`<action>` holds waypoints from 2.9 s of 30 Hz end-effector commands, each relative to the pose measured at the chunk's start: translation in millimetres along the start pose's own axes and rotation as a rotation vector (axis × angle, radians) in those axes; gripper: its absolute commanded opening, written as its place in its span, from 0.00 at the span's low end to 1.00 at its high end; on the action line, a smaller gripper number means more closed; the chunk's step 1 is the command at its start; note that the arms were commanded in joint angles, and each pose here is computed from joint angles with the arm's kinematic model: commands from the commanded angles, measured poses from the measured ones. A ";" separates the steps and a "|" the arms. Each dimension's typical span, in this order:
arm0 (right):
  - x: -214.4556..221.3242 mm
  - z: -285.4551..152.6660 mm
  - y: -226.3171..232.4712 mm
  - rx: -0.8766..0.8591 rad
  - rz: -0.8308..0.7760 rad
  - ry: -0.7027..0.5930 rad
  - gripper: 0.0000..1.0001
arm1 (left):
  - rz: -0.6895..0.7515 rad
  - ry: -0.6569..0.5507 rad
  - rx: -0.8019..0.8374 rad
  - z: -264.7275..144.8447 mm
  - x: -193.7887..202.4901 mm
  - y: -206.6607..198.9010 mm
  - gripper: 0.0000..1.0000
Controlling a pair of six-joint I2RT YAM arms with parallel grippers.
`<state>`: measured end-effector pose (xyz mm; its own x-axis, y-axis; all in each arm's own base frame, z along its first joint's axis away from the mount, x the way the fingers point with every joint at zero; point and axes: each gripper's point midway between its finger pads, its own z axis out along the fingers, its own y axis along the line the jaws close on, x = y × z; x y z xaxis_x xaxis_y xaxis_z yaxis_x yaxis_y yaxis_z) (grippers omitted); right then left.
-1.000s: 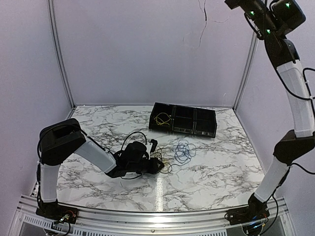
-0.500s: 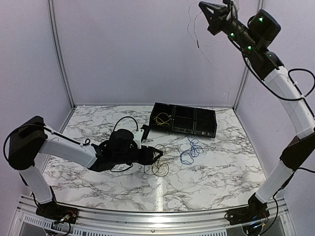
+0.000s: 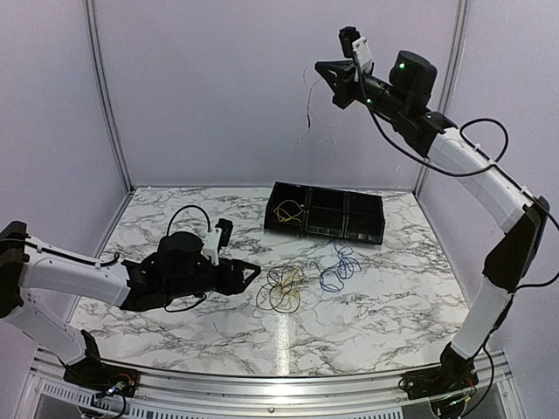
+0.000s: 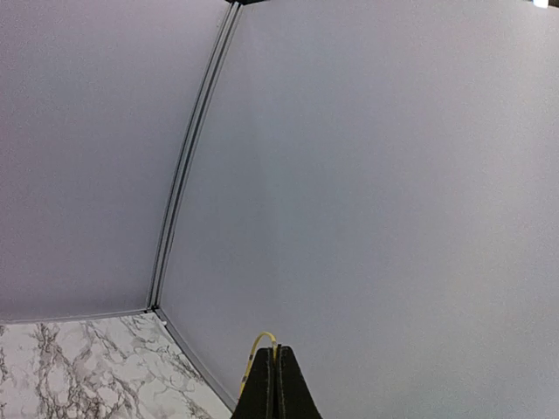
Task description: Untangle the cables
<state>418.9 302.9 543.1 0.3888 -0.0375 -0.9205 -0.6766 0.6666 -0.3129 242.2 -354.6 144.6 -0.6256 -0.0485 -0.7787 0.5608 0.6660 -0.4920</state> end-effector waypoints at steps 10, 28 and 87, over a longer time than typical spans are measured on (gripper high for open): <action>62.4 53.5 -17.7 0.042 -0.002 0.037 0.00 | -0.003 -0.025 -0.100 -28.2 1.1 22.7 0.59; 186.7 89.2 -9.5 0.047 -0.003 0.201 0.00 | -0.059 -0.045 -0.133 -45.4 6.3 34.4 0.59; 310.9 54.9 13.1 -0.081 0.278 0.442 0.00 | -0.148 -0.001 -0.212 -53.3 35.2 57.6 0.58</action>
<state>547.6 346.2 250.6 -0.1309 -0.2213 -0.9664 -0.7903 0.6118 -0.0331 225.9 -288.8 112.4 -0.6884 -0.1311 -0.7134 0.3765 0.7760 -0.5060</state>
